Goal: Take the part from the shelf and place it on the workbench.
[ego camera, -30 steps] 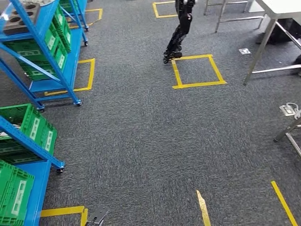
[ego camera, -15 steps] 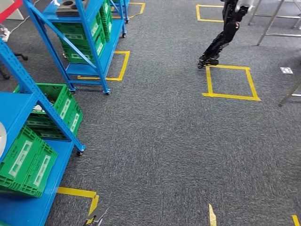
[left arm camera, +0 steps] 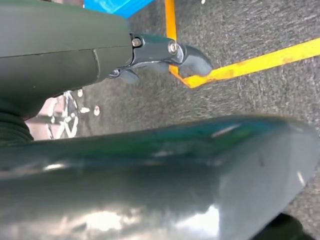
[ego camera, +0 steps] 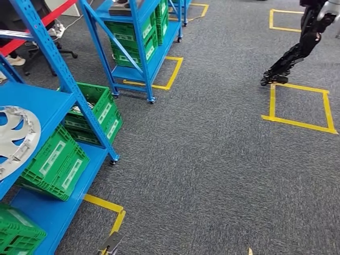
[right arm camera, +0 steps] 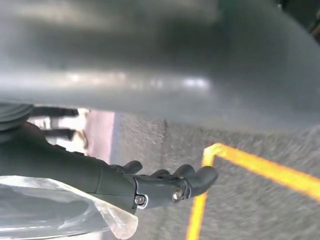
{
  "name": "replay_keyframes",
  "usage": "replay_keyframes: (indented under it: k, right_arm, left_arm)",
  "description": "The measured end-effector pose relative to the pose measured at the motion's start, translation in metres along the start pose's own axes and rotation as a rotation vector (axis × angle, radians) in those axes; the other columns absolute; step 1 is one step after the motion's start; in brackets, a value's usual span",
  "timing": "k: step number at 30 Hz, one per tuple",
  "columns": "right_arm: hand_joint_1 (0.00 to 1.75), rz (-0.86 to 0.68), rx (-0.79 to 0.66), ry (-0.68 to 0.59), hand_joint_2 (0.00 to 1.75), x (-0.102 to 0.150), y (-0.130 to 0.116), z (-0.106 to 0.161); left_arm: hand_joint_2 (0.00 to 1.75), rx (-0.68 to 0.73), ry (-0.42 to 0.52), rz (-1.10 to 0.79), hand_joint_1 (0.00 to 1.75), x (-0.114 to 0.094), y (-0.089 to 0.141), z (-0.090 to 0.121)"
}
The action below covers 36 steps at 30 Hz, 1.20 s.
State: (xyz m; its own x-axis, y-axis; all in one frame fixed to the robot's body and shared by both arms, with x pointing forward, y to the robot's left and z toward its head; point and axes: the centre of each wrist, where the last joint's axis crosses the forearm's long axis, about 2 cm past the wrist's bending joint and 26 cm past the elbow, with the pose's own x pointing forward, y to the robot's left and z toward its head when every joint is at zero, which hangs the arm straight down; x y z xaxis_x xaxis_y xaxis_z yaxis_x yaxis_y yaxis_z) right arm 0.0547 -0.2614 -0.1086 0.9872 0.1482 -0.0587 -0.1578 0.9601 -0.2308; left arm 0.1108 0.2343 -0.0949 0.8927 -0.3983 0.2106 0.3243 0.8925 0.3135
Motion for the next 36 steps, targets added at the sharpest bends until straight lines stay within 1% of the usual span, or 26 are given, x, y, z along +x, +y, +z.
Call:
replay_keyframes:
  k: [14, 24, 29, 32, 36]
  right_arm:
    - [0.0, 0.003, 0.0, -0.01, 0.0, 0.0046, 0.0006, 0.0012]
    - [0.0, 0.012, -0.001, -0.005, 0.0, 0.0023, 0.0011, 0.0008]
    - [0.0, 0.018, -0.005, -0.006, 0.0, 0.0038, 0.0006, 0.001]
    - [0.0, 0.02, -0.004, -0.003, 0.0, 0.0022, 0.0008, 0.0007]
    - [0.0, 0.021, -0.005, -0.002, 0.0, 0.0023, 0.0008, 0.0007]
  left_arm:
    - [0.0, 0.003, 0.005, 0.004, 0.0, -0.0019, 0.0008, -0.0004]
    - [0.0, -0.002, 0.005, 0.004, 0.0, -0.0002, -0.0008, 0.0003]
    - [0.0, 0.002, 0.009, 0.002, 0.0, -0.0028, 0.0004, -0.0003]
    - [0.0, 0.004, 0.004, 0.003, 0.0, -0.0002, 0.0013, -0.0005]
    - [0.0, 0.002, 0.009, 0.001, 0.0, -0.003, 0.0001, -0.0002]
